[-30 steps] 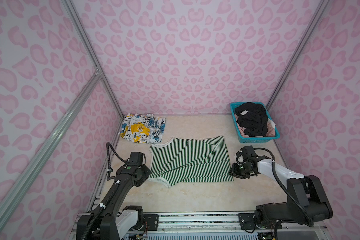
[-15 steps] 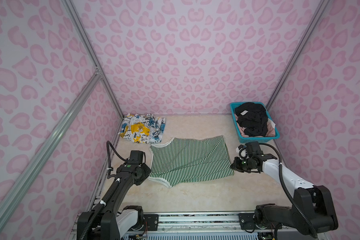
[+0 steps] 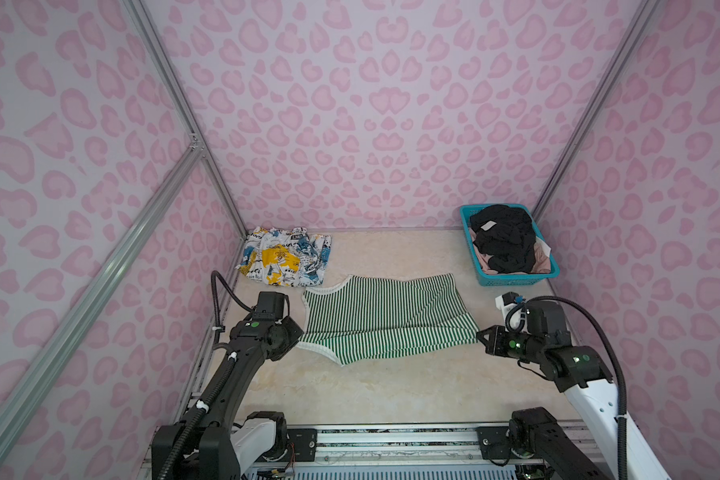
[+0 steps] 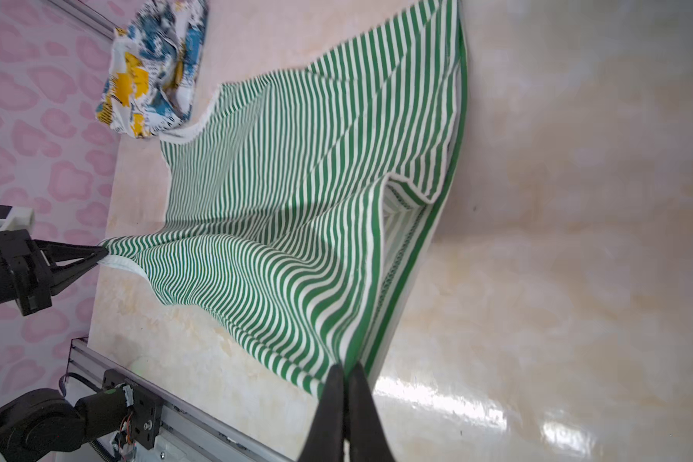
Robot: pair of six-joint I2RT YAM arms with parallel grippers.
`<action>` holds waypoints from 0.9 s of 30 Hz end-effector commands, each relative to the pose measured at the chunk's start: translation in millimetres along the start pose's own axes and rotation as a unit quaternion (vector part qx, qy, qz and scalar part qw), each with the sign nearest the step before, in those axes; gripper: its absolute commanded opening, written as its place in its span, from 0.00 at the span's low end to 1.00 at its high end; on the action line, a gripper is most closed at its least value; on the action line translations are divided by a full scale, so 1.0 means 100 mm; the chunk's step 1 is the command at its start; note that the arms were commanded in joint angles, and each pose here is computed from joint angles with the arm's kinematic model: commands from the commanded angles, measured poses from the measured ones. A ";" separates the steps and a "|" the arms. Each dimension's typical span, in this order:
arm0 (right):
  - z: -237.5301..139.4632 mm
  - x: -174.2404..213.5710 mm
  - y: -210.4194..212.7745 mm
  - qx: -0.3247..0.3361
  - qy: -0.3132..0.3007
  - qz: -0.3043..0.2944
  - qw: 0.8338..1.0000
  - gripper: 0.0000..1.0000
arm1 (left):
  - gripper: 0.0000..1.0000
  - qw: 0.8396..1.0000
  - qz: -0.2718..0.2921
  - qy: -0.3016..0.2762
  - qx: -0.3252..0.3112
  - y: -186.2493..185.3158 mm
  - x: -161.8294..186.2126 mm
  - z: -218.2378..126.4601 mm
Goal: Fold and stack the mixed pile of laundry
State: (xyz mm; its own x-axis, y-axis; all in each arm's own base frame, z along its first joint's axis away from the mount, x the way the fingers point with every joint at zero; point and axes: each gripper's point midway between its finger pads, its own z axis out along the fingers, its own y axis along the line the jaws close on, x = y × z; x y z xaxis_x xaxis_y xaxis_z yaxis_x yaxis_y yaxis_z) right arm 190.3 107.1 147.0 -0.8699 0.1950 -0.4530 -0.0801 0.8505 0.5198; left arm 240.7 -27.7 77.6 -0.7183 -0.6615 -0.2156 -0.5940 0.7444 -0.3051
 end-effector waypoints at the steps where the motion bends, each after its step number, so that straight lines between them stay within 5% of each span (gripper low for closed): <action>1: 0.17 0.47 -0.27 0.024 0.042 0.105 0.993 0.00 | 0.02 1.000 0.000 0.015 -0.010 0.06 0.07 0.06; 4: 0.23 0.75 -0.48 0.051 0.050 0.148 0.986 0.04 | 0.06 1.000 0.002 0.017 -0.013 0.05 0.06 0.06; 9: 0.23 0.91 -0.62 0.068 0.046 0.171 0.982 0.39 | 0.14 1.000 0.009 0.017 -0.022 0.03 -0.01 0.04; 14: 0.27 0.89 -0.67 0.098 0.081 0.146 0.981 0.44 | 0.23 0.999 0.021 0.014 -0.036 0.01 -0.08 0.00; 20: 0.38 0.94 -0.70 0.124 0.134 0.122 0.975 0.46 | 0.51 0.997 0.064 0.014 -0.042 0.01 -0.08 -0.26; 27: 0.48 1.03 -0.72 0.151 0.170 0.105 0.968 0.48 | 0.56 0.986 0.129 0.109 0.007 -0.19 0.64 -0.16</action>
State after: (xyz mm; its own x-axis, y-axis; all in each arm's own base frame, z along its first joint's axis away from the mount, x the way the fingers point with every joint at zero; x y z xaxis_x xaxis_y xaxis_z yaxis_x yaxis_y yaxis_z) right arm 126.6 90.4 31.3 -0.9650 0.2549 -0.0613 0.2202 0.9149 0.3382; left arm 221.2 -59.9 94.9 -0.8731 -0.4567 -0.1703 -0.4095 0.8768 -0.2520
